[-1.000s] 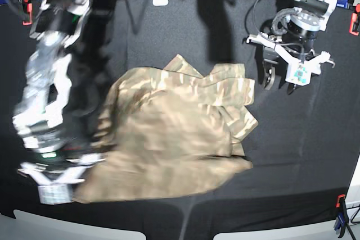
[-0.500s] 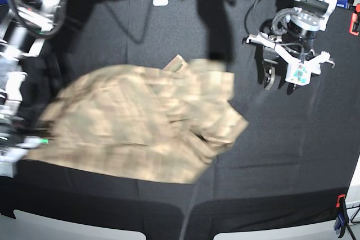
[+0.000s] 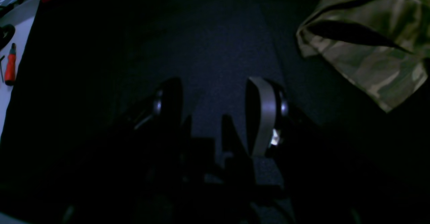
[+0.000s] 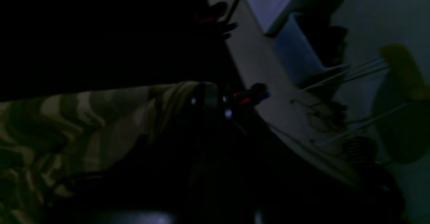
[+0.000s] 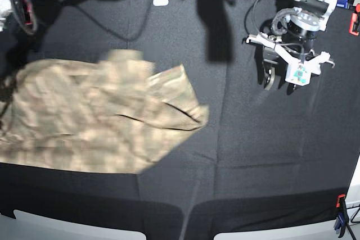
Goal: Layout the t-shirt on the table in an organized manner, then fold the t-shirt properly
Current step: 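Drag the grasped shirt with the right gripper away from the left gripper, then move the left gripper to the shirt's bunched edge and grasp it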
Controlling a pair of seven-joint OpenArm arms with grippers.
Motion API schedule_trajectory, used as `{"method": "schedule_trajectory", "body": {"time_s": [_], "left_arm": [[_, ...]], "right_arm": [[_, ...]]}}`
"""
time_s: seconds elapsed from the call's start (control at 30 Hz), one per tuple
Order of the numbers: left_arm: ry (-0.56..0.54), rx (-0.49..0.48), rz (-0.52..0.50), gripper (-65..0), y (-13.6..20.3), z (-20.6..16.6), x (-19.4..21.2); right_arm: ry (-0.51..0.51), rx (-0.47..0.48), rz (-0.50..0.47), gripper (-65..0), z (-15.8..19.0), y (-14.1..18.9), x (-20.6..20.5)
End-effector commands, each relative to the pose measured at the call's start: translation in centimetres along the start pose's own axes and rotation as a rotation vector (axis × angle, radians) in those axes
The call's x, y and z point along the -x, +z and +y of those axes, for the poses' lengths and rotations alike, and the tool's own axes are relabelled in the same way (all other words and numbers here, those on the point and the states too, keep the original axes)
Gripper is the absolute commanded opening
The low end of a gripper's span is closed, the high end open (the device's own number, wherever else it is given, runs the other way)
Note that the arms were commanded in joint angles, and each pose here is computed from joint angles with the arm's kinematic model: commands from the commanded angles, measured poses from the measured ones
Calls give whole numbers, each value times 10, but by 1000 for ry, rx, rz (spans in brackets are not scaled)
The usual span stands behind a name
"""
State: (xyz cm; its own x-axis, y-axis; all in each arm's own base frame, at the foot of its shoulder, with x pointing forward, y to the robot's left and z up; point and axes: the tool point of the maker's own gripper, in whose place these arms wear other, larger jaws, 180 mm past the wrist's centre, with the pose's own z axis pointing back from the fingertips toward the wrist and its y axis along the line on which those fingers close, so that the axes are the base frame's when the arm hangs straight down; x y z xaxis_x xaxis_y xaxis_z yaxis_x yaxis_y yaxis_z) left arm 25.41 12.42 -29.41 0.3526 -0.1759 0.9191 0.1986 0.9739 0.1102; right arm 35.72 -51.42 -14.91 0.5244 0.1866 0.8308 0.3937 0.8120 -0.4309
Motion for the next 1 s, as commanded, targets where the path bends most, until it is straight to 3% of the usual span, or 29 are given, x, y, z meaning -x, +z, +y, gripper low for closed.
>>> {"method": "schedule_trajectory", "body": {"time_s": [0.0,0.13,0.27,0.57,0.6,0.67,0.73,0.9,0.97], "left_arm": [[11,-1,-54,-366,2,1,-14],[88,55,-65,-366,2,-8,-16],[113,185,44,-366,0,-33,-2],[103,355,-70,-366,-11,-93,-43],[117,380,-72,-366,-10,-104,-45],[154,424,-65,-366,-10,-125,-44],[224,444,-27,-366,-16,-142,-35],[363,483,122,-366,-46,-176,0],[387,482,178,-366,-60,-187,13]], "right_arm": [[0,45,-59,-650,-22,6,-23],[0,50,-34,-650,-27,5,-18],[-4,47,-12,-650,-26,3,-12],[-52,-7,38,-650,-16,3,-4],[-55,-12,65,-640,-15,4,1],[-67,-29,131,-554,-11,5,13],[-66,-34,165,-529,-10,6,19],[35,-113,152,-529,2,7,17],[29,-134,143,-529,5,7,16]]}}
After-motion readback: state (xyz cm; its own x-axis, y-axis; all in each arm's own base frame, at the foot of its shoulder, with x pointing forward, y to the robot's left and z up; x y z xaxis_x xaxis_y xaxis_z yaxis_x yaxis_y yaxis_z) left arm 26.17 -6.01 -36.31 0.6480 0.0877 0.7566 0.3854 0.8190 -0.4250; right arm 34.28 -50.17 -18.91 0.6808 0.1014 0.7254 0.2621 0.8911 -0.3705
